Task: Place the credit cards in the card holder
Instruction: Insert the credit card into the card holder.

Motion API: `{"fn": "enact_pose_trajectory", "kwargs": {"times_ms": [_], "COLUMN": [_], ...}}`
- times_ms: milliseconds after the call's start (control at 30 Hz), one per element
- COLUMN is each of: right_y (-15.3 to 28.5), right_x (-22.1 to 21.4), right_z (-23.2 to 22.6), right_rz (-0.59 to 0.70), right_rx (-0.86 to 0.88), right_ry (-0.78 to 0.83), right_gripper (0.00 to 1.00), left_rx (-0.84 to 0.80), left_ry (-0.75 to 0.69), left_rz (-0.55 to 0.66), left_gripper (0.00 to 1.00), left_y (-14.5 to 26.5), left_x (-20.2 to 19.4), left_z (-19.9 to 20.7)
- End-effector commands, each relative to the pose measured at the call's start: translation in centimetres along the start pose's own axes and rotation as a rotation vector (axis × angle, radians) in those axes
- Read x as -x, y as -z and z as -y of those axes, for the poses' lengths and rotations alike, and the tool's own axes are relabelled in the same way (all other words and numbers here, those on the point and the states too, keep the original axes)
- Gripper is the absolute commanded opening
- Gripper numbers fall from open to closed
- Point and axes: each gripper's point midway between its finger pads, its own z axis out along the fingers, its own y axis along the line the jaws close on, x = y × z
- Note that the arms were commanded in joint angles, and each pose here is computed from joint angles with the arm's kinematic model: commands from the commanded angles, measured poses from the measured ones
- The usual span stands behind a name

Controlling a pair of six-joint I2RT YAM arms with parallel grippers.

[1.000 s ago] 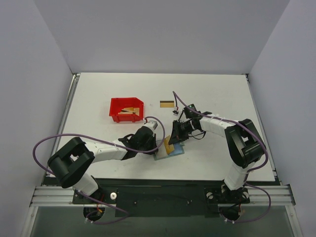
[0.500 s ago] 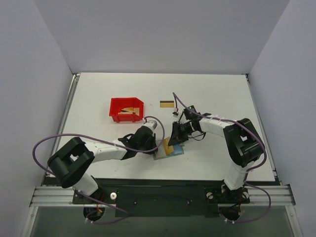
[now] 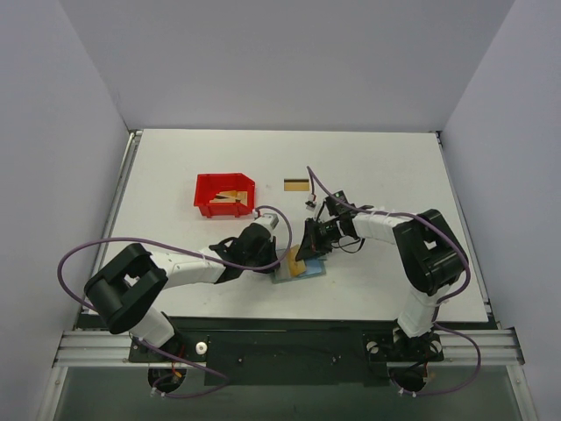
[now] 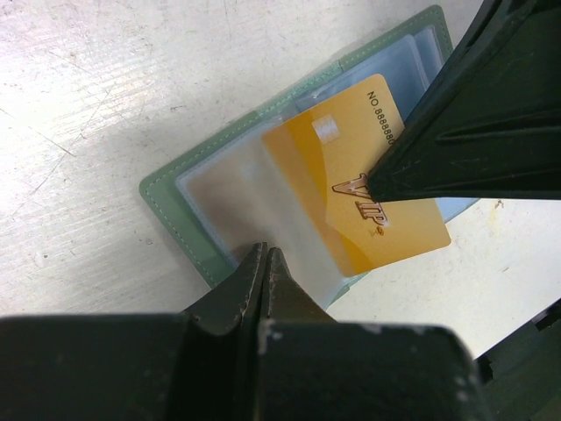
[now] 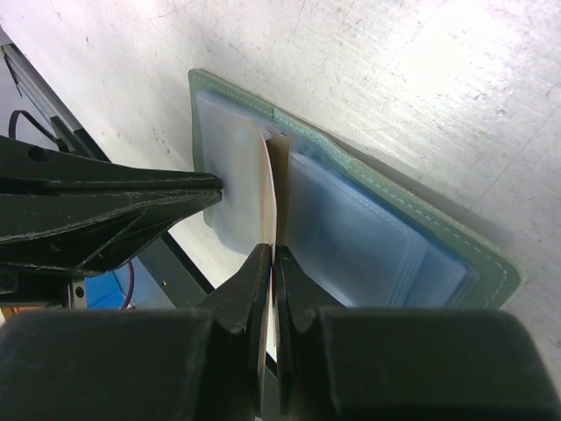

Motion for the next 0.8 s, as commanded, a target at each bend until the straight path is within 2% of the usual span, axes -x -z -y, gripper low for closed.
{"fn": "enact_pose_trajectory", "kwargs": {"times_ms": [0,300,567,767], "right_y": [-0.9,-1.6,-2.0,-2.2], "right_x": [-1.1,-1.0,-1.2,-1.1], "right_z": [0.0,0.1,1.0,1.0], "right_rz": [-0.021,0.006,0.005,0.012], "right_rx": [0.036,0.063,0.038,0.041], "right_ry": [-0.006,-0.030,-0.044,-0.054], "right_gripper": [0.00,0.00,0.00,0.00], "left_rx": [0.090,0.131,0.163,0.189], "left_ry": [-0.026,-0.019,0.007,0.028], "left_rz": [-0.080,-0.082,-0.002,-0.016], "left_gripper": [0.00,0.00,0.00,0.01], "left_y": [0.1,0.8,3.2,3.1], "left_x": [-2.3,-2.3,0.2,-0.4], "left_z": [-2.7,-3.4,-4.0,-5.3]}}
